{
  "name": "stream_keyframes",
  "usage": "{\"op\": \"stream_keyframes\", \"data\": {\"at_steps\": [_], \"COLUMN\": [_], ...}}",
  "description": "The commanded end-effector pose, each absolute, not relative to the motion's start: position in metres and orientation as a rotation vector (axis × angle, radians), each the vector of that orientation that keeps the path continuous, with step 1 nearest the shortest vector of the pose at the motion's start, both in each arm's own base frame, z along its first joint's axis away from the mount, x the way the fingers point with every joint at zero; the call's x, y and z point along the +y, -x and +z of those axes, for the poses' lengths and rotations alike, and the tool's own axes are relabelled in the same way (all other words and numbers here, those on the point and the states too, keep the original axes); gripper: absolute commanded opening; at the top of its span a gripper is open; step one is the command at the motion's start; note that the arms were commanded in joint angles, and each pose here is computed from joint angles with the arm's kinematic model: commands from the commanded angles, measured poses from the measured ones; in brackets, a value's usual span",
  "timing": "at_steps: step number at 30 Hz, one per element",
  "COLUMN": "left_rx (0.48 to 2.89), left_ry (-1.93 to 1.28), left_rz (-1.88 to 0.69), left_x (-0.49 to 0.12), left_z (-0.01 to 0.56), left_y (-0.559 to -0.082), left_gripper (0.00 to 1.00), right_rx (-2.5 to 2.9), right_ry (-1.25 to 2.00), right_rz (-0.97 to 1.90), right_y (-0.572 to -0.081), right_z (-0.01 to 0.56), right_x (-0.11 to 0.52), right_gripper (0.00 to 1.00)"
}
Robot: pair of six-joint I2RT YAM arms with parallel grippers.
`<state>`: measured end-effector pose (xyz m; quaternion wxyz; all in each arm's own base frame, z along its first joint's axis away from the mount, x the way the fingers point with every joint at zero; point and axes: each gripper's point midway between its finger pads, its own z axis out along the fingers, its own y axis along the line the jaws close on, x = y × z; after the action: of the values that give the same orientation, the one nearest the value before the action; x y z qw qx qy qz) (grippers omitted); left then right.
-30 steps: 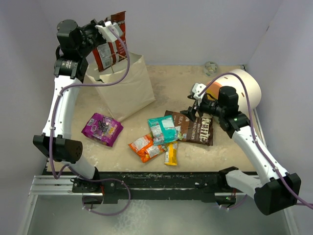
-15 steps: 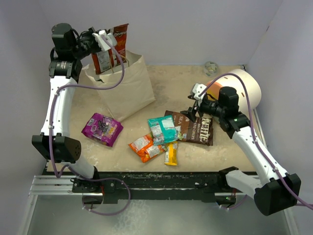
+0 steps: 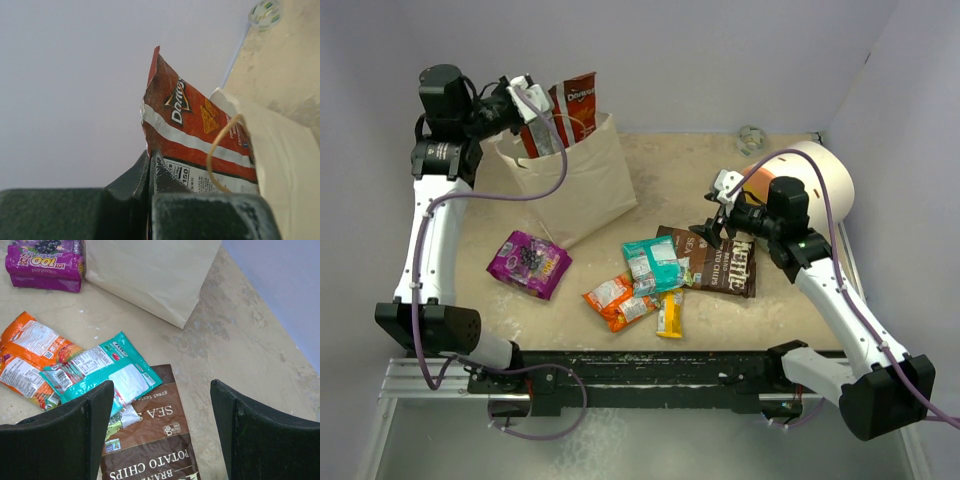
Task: Place the snacks into the paper bag
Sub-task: Place the snack in the paper bag.
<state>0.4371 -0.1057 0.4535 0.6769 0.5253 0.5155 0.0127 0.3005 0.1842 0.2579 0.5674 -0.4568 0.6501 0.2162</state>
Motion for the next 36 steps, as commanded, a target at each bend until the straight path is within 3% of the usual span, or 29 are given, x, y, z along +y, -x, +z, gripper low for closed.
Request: {"op": "stream_keyframes", "data": {"at_steps": [1, 23, 36], "left_rx": [1.123, 1.420, 1.597], "left_ry": [-1.152, -0.933, -0.792], "left_rz": [-0.115, -0.651, -0.634], "left_x": [-0.121, -0.167, -0.163], "left_z": [0.474, 0.422, 0.362], "left_y": [-0.402, -0.372, -0.380], "left_gripper": [0.00, 0.00, 0.00], "right_rx": [1.462, 1.470, 1.467], "right_ry": [1.073, 1.073, 1.080], "right_rz": [0.487, 0.491, 0.500], "right_y": [-0.300, -0.302, -0.301], "right_z": [0.272, 0.268, 0.266], "right_x": [0.184, 0.183, 0.185], "right_gripper": [0.80, 0.82, 0.82]}}
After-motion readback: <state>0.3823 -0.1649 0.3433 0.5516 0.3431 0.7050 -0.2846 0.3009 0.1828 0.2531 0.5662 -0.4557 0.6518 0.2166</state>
